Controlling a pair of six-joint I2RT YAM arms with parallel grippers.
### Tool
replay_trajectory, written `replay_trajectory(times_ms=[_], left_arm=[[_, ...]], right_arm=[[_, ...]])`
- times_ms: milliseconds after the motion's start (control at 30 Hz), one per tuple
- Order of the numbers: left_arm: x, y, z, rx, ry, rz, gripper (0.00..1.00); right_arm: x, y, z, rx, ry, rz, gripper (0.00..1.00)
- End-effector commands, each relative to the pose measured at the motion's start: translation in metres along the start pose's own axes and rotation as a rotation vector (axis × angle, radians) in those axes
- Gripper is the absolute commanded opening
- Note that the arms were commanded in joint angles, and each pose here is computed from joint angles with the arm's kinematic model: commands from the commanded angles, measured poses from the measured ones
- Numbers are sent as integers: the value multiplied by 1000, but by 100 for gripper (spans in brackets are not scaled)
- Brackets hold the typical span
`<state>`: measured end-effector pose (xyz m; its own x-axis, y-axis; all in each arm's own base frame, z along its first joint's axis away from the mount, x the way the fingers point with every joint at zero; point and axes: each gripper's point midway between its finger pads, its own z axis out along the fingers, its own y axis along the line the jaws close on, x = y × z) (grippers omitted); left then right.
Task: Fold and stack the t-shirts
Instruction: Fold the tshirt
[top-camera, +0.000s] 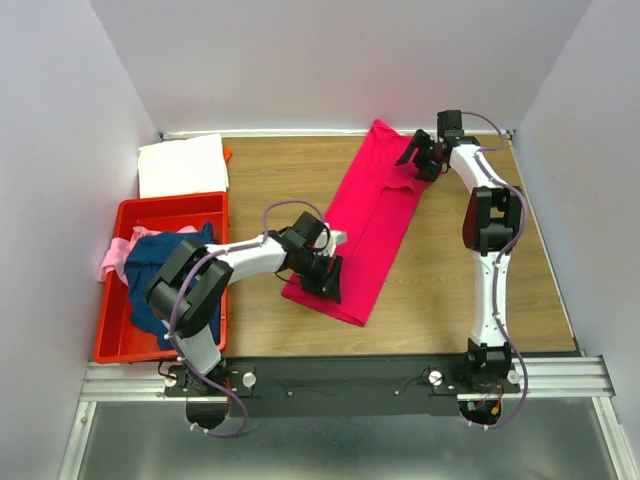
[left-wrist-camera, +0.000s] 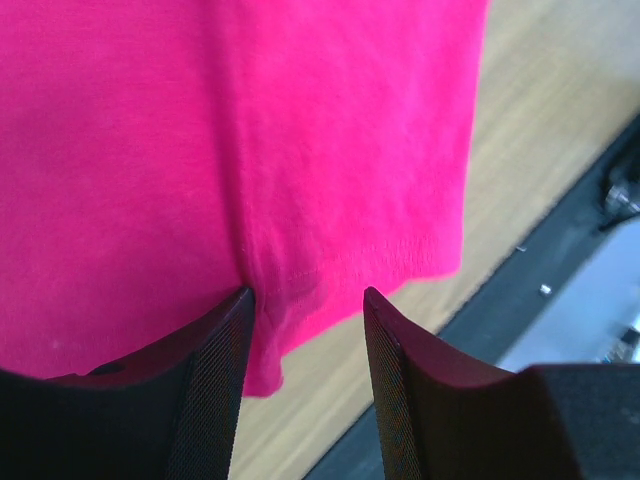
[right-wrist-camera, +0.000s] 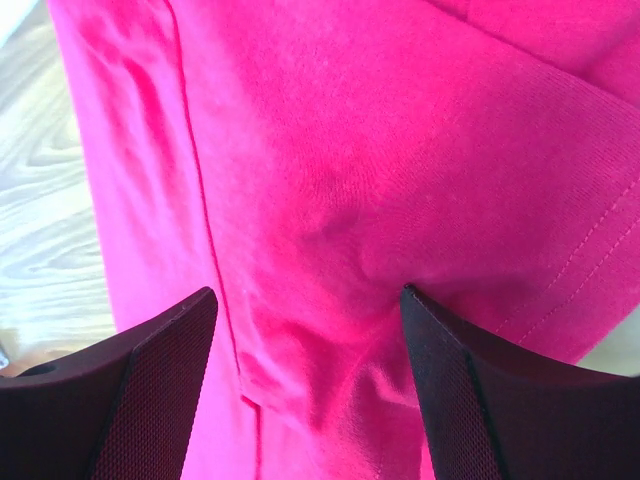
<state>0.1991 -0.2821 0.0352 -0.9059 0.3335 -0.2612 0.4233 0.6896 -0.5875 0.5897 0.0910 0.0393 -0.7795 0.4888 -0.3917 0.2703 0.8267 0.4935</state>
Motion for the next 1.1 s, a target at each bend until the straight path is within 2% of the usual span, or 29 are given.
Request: replay_trajectory(times_ms=[0,133,233,367,533,633,767,867,900,933,1000,1033,1067], left_arm=[[17,-44,16,123,108,-29,56],[23,-77,33,164,154,32,56],[24,-86,35,165,162,38,56],[12,-106,29,205,129,66,56],[-26,-123,10,147,23,135,57],[-59,-128,-20,80,-94,152,57],[-85,-116,-61,38,-246,134,58],[-76,-77,-74,-51,-273,76,58],[-70,-66,-75,-75,-267,62,58],[-57,-48,-75,-111,-248,38,58],[-44,-35,-75,-134,-226,26,58],[-35,-30,-75,-144,-212,35,58],[-32,-26,-75,-158,-210,35,57]], right_arm=[[72,-16,55,33,195,-11,82],[89,-7,67,19,228,-36,82],[94,-7,67,29,232,-53,82],[84,-2,55,24,203,-106,84],[57,32,23,-67,141,-205,86],[29,64,-12,-133,59,-254,88],[12,86,-51,-169,-4,-283,90],[25,88,-87,-164,0,-269,90],[23,99,-117,-181,-34,-277,90],[52,80,-111,-130,28,-263,90],[78,71,-128,-96,52,-252,90],[92,78,-152,-101,34,-267,90],[129,51,-147,-44,112,-246,90]])
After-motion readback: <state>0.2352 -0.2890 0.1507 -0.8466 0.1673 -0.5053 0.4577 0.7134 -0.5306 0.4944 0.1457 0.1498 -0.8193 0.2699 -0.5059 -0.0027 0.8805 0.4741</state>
